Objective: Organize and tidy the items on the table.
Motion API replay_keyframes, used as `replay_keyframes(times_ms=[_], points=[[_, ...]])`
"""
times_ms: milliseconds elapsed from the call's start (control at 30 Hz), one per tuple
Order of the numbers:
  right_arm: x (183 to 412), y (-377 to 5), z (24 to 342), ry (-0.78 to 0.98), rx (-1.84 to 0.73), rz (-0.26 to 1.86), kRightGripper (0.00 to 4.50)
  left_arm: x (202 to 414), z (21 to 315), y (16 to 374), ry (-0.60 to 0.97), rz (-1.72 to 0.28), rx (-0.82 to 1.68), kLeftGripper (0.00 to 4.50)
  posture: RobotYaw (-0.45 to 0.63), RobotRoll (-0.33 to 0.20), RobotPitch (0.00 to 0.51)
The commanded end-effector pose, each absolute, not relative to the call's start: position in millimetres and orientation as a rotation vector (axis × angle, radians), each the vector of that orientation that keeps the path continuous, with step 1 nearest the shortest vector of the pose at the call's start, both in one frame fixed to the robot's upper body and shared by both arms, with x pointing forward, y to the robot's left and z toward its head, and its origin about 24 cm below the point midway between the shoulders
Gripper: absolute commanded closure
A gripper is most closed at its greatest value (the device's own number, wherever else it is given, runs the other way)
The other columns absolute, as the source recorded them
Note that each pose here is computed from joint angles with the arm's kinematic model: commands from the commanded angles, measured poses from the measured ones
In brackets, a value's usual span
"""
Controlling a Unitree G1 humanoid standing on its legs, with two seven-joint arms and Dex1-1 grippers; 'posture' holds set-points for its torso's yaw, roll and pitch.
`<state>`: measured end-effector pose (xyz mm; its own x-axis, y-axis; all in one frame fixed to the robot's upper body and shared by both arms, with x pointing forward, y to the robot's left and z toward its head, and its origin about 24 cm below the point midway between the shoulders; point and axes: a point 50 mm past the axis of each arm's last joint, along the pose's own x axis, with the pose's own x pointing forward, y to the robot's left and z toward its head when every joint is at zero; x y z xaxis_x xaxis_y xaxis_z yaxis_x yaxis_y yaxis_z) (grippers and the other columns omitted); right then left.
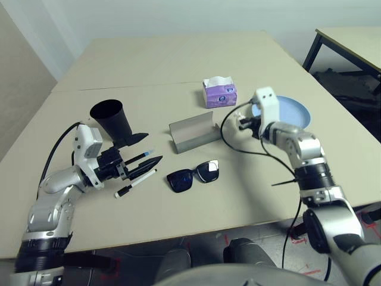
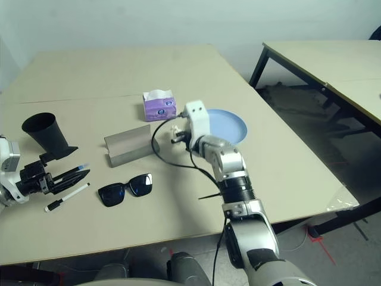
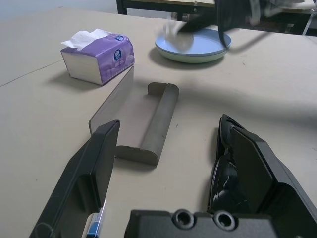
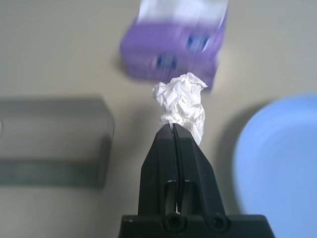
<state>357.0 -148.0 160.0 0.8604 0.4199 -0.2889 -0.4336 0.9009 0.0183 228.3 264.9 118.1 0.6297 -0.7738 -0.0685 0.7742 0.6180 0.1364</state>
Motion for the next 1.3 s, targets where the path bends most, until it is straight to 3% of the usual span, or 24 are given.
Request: replay_keyframes(times_ms=[33, 133, 367, 533, 733, 833, 1033, 1300], points=[[360.7, -172.4, 168.6, 0.284, -0.106, 0.342, 4.47, 229.5, 114.9, 262.4, 0.013, -0.906, 0.153, 0.00, -0.07, 0.000, 0.000], [362.6, -196.1, 156.4, 0.348, -0.228, 0.241, 4.47, 230.6, 114.3, 261.8, 0.010, -0.909, 0.151, 0.00, -0.07, 0.000, 0.000], [353.6, -207.1, 153.9, 0.407, -0.349, 0.230, 1.97, 230.6, 114.3, 263.1, 0.004, -0.916, 0.150, 0.00, -0.08, 0.000, 0.000], [334.9, -184.7, 176.1, 0.370, -0.413, 0.508, 0.03, 224.3, 114.0, 265.6, 0.017, -0.961, 0.155, 0.00, -0.09, 0.000, 0.000], [286.0, -130.9, 192.6, 0.347, -0.775, 1.080, 0.03, 203.9, 119.7, 286.9, 0.088, -1.016, 0.220, 0.00, -0.11, 0.000, 0.000], [271.0, -109.0, 191.0, 0.354, -0.866, 1.248, 0.03, 195.2, 126.4, 304.0, 0.116, -0.976, 0.242, 0.00, -0.10, 0.000, 0.005], [267.9, -62.2, 191.9, 0.352, -0.879, 1.386, 0.03, 175.7, 131.9, 320.9, 0.188, -0.934, 0.291, 0.00, -0.07, 0.000, 0.015], [267.6, -1.9, 166.6, 0.319, -0.872, 1.490, 0.03, 171.6, 137.5, 303.9, 0.170, -0.902, 0.292, 0.00, -0.03, 0.000, 0.028]])
